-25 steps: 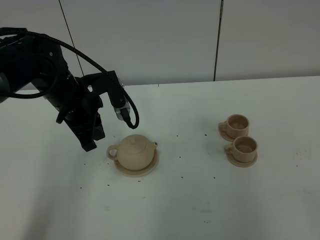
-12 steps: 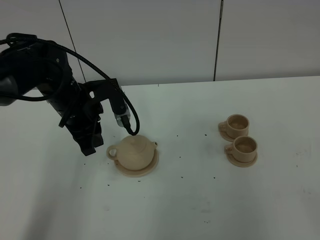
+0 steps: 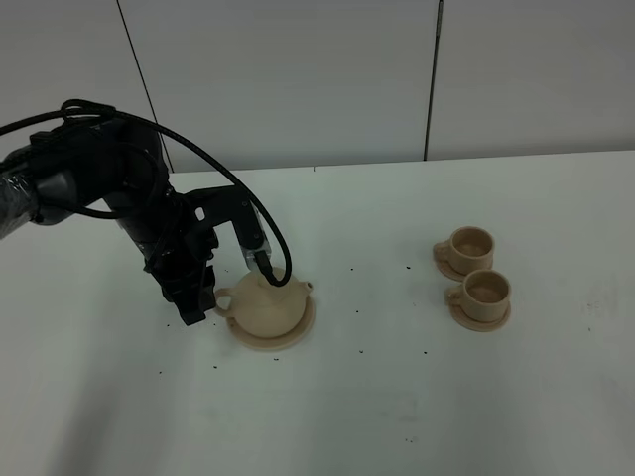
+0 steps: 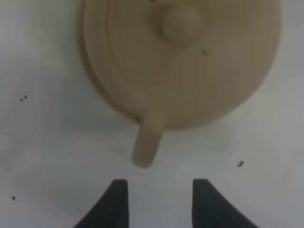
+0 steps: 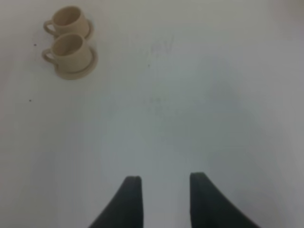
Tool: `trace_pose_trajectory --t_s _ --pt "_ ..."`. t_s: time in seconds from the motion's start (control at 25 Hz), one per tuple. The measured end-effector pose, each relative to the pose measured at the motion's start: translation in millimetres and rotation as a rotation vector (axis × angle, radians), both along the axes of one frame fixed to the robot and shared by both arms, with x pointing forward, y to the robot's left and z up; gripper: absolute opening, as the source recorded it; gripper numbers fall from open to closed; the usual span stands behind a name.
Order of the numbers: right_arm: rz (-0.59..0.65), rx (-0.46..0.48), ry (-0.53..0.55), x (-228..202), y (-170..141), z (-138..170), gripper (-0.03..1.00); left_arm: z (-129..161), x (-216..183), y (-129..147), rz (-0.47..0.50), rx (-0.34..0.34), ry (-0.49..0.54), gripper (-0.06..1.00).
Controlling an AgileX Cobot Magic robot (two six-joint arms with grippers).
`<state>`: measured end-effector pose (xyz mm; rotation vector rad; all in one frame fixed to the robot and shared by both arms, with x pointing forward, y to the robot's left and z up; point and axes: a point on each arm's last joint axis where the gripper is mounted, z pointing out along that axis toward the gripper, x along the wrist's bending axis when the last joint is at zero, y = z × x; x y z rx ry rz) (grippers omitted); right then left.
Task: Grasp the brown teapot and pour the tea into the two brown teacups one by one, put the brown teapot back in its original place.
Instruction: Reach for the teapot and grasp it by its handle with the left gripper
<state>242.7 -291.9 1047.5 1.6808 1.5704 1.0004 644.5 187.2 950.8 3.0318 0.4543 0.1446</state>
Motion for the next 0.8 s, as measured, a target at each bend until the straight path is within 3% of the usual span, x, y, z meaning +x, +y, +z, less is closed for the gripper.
trace_pose_trajectory --t_s 0.32,0.68,0.8 --pt "0.000 0.000 0.000 0 0 0 0.24 2 2 1 -0.047 0.076 -0.023 0.39" --pt "0.000 0.001 0.000 0 0 0 0.24 18 14 -24 -0.070 0.137 0.074 0.39" --pt "0.000 0.001 0.000 0 0 0 0.24 16 25 -33 -0.069 0.144 0.049 0.38"
